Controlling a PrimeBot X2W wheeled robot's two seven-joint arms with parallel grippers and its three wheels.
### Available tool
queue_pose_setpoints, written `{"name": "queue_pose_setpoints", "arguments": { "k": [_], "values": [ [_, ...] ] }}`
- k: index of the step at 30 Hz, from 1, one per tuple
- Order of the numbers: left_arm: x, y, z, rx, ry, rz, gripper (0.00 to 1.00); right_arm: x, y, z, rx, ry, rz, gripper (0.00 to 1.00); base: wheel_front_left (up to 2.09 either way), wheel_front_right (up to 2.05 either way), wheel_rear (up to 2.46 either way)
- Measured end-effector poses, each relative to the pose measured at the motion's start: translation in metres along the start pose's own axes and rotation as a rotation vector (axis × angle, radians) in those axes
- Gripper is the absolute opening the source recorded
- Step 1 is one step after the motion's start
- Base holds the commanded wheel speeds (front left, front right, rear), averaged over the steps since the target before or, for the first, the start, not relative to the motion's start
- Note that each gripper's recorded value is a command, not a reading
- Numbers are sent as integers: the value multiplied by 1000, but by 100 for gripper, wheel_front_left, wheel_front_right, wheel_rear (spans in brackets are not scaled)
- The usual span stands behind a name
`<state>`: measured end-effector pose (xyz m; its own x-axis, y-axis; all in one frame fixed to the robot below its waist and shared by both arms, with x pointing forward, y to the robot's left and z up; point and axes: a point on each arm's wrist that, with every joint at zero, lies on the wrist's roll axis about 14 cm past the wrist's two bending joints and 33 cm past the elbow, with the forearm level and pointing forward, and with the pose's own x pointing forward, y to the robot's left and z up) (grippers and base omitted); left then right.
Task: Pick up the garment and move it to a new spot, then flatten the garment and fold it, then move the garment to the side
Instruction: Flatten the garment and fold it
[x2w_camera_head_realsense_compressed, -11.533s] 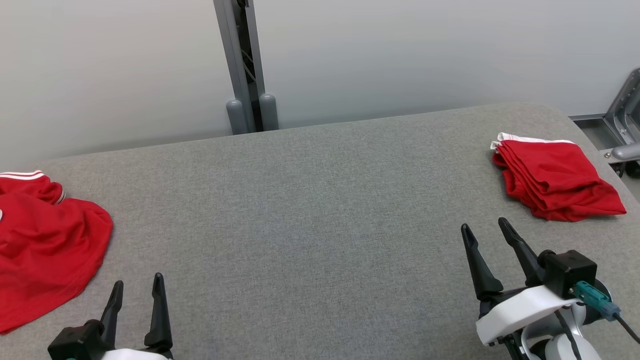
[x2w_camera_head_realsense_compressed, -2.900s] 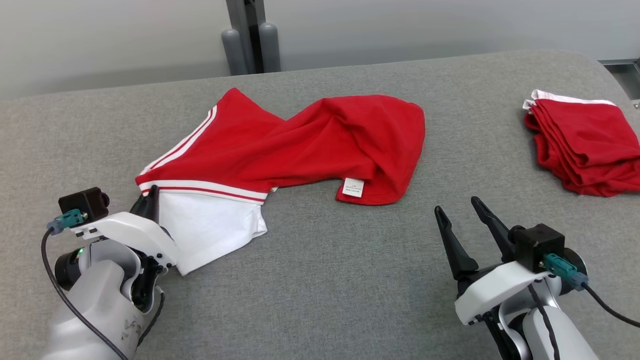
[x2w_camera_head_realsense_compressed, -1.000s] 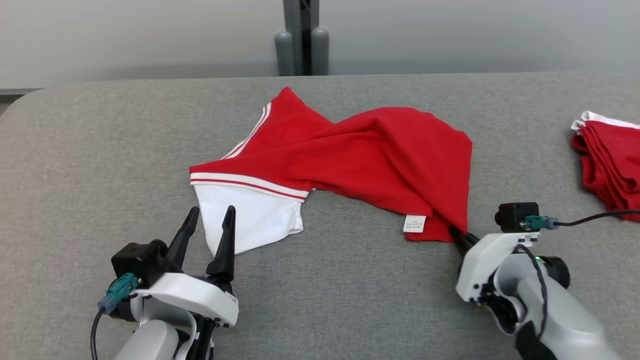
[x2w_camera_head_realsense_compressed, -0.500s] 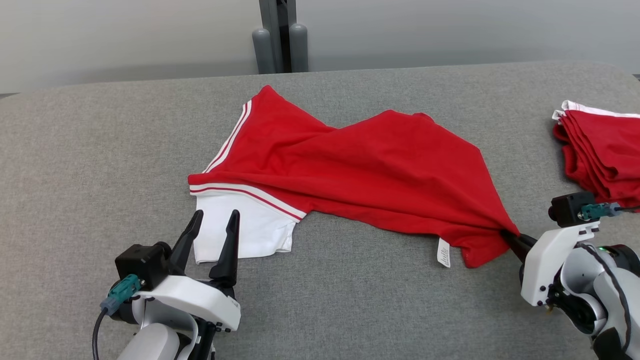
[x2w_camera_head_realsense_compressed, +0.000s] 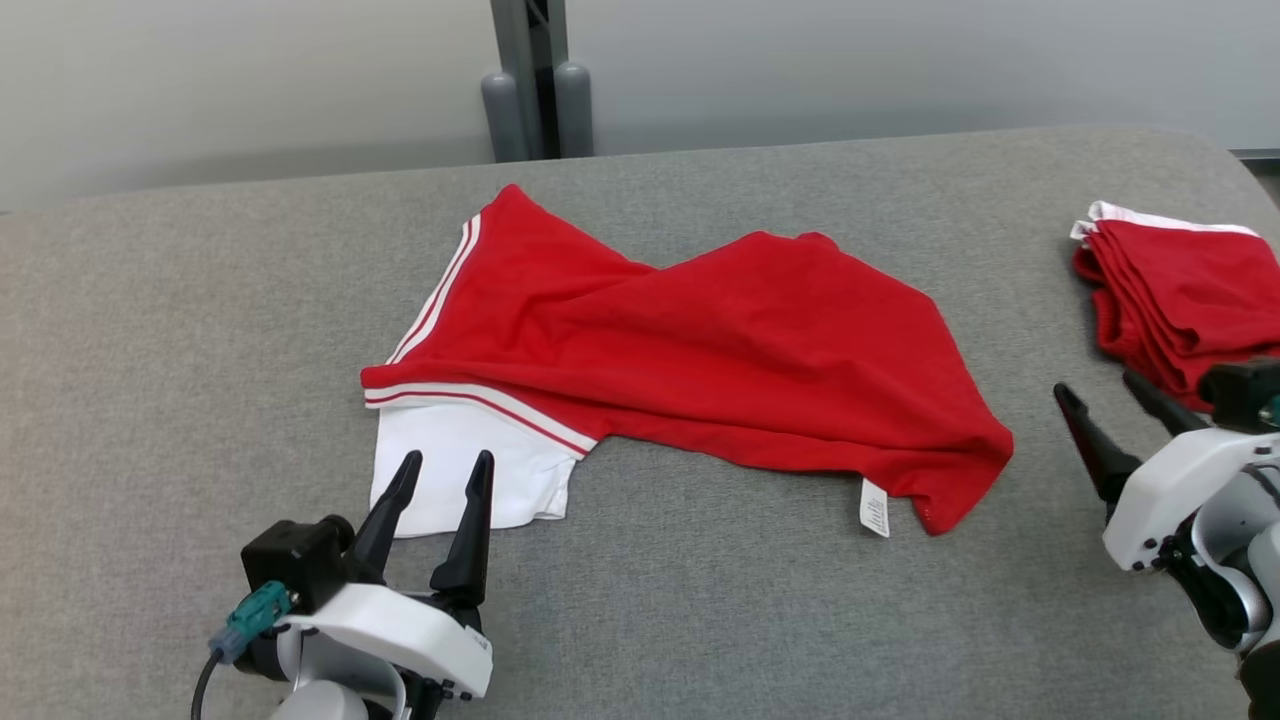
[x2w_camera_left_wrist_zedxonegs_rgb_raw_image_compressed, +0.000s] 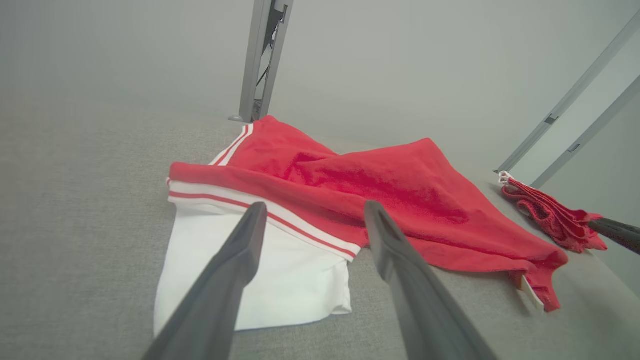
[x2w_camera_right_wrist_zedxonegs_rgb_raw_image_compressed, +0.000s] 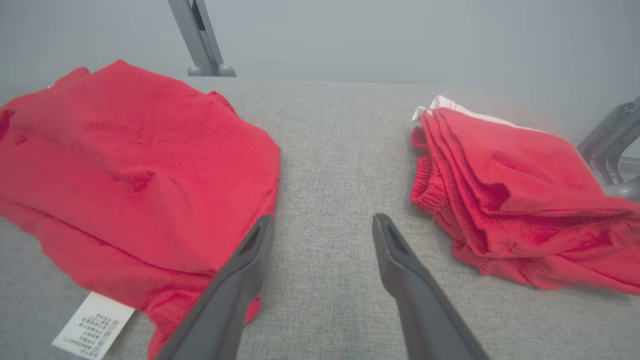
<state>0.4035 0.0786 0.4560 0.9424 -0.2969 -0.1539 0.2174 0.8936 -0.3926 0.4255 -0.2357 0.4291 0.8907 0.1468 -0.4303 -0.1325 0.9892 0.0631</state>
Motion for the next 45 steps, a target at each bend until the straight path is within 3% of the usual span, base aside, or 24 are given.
{"name": "queue_pose_setpoints", "arguments": {
  "k": [7,18,28,45],
  "values": [
    [-8,-14,7,-31,-37,-17,100,-34,-22,52,11,-314,-108,100,0,0,0],
    [-29,-5,23,-6,-97,26,100,-78,23,83,36,-532,-108,100,0,0,0],
    [-52,14,30,17,-135,100,100,-98,56,78,38,-562,-91,100,0,0,0],
    [-62,33,36,30,-165,168,100,-93,61,70,54,-534,-80,100,0,0,0]
  ]
}}
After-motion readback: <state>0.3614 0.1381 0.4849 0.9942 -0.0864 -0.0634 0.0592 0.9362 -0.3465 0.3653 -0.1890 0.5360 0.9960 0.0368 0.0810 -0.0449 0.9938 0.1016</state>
